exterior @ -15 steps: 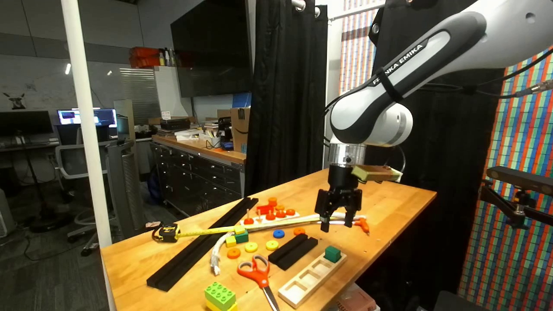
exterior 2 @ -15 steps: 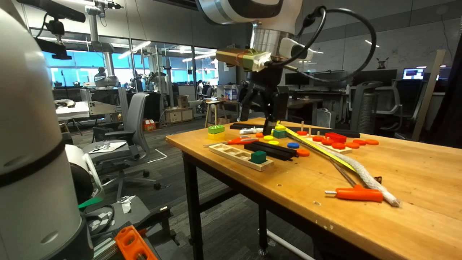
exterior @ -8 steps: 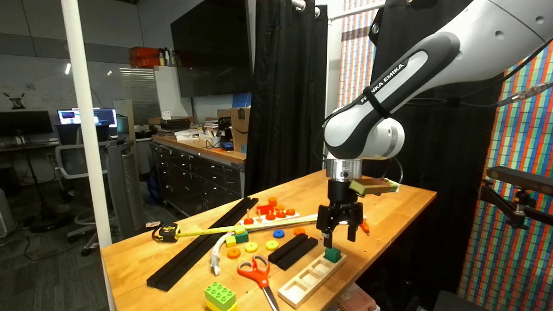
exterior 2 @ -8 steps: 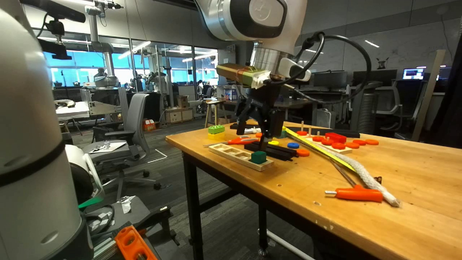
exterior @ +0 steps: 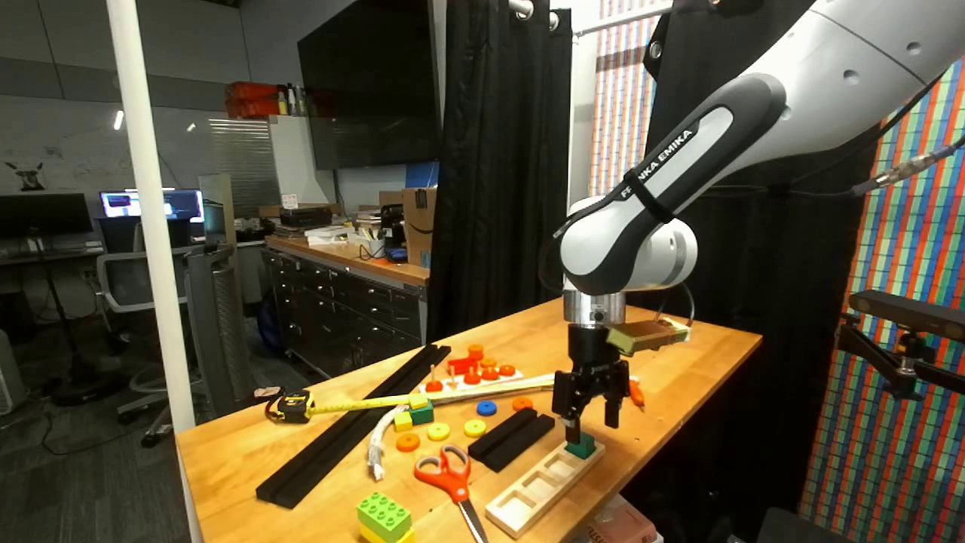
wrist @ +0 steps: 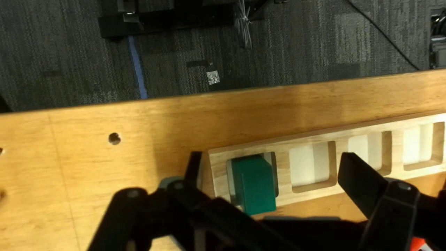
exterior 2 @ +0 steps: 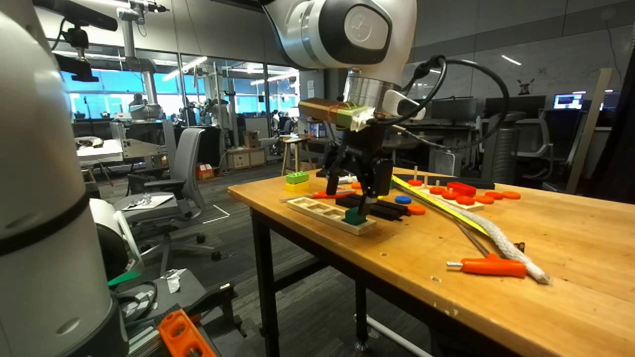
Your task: Put the green block on the yellow block which is on the green block
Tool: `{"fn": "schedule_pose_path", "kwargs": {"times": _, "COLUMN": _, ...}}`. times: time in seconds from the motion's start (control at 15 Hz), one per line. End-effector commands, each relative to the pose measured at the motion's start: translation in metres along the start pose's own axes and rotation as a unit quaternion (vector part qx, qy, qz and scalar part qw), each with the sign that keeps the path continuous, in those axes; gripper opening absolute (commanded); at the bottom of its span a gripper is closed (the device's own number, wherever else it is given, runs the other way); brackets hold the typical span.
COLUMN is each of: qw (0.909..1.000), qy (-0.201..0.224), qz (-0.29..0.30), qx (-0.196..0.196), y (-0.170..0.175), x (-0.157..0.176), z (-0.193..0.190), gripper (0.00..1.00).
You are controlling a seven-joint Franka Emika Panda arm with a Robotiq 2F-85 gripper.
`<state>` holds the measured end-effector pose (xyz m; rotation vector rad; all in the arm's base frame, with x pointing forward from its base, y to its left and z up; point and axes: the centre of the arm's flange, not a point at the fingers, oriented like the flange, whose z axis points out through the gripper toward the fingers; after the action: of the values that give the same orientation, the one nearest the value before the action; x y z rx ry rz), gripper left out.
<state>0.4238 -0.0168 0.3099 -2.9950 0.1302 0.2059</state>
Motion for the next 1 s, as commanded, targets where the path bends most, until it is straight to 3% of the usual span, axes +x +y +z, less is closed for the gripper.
{"fn": "schedule_pose_path", "kwargs": {"times": 0.0, "qw": 0.9993, "qy": 0.023, "qz": -0.020, "qx": -0.022, "y": -0.002, "x": 0.013, "z": 0.001, "gripper": 1.00}}
{"fn": "schedule_pose_path", "kwargs": {"times": 0.53, "qw": 0.9973, "qy": 0.051, "qz": -0.036, "qx": -0.038, "y": 0.002, "x": 0.025, "z": 0.011, "gripper": 1.00}}
{"fn": "schedule_pose_path", "kwargs": {"times": 0.6, "qw": 0.9972, "qy": 0.052, "qz": -0.037, "qx": -0.038, "y": 0.002, "x": 0.025, "z": 0.012, "gripper": 0.75}}
{"fn": "schedule_pose_path", "kwargs": {"times": 0.67, "qw": 0.9970, "qy": 0.054, "qz": -0.039, "qx": -0.039, "y": 0.003, "x": 0.026, "z": 0.013, "gripper": 0.75}}
{"fn": "schedule_pose_path", "kwargs": {"times": 0.73, "qw": 0.9969, "qy": 0.055, "qz": -0.038, "qx": -0.040, "y": 0.003, "x": 0.026, "z": 0.013, "gripper": 0.68}}
{"fn": "schedule_pose_path", "kwargs": {"times": 0.93, "qw": 0.9967, "qy": 0.060, "qz": -0.036, "qx": -0.042, "y": 0.002, "x": 0.026, "z": 0.013, "gripper": 0.42}}
